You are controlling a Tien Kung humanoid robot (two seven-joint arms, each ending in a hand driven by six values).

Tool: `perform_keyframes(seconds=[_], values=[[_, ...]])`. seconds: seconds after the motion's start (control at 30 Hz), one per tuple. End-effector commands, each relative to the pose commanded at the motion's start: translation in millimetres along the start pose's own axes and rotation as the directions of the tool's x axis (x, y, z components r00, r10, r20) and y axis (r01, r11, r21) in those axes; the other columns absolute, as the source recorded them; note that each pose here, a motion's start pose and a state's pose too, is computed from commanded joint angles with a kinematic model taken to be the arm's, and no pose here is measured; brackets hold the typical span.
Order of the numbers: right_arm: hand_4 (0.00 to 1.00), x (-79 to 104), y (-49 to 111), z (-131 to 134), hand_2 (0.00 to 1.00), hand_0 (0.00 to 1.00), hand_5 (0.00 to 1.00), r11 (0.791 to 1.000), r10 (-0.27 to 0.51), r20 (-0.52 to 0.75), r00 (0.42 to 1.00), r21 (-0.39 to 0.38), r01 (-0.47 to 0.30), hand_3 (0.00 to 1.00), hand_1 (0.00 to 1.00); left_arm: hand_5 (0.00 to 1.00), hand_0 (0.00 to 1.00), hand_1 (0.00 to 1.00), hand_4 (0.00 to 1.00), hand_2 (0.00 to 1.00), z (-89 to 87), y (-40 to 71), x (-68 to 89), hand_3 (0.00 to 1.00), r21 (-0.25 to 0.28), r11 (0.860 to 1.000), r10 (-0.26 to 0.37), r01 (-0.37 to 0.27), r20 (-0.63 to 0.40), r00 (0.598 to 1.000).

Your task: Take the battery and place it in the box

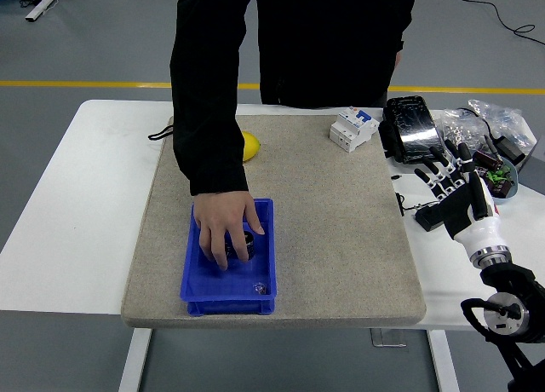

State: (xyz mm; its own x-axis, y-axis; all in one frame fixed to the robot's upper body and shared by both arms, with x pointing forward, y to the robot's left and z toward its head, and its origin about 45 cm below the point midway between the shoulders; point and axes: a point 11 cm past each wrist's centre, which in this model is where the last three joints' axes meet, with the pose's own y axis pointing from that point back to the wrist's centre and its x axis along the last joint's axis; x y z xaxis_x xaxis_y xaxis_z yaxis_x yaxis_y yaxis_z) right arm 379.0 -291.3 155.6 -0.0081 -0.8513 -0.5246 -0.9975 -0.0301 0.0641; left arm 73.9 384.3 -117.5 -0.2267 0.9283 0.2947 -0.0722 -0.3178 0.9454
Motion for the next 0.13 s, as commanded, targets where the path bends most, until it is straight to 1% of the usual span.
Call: perform_keyframes(seconds=[0.13], values=[[0.998,4.2,1.3,0.4,0.853,0.811,0.638,1.0,0.015,0.02,1.0,0.0,-0.015,0.922,0.821,0.603,0.744,0.695,0.682,0.723,0.5,0.1,-0.7,0.615,-0.001,1.0,-0.002,0.002,0.0,1.0]])
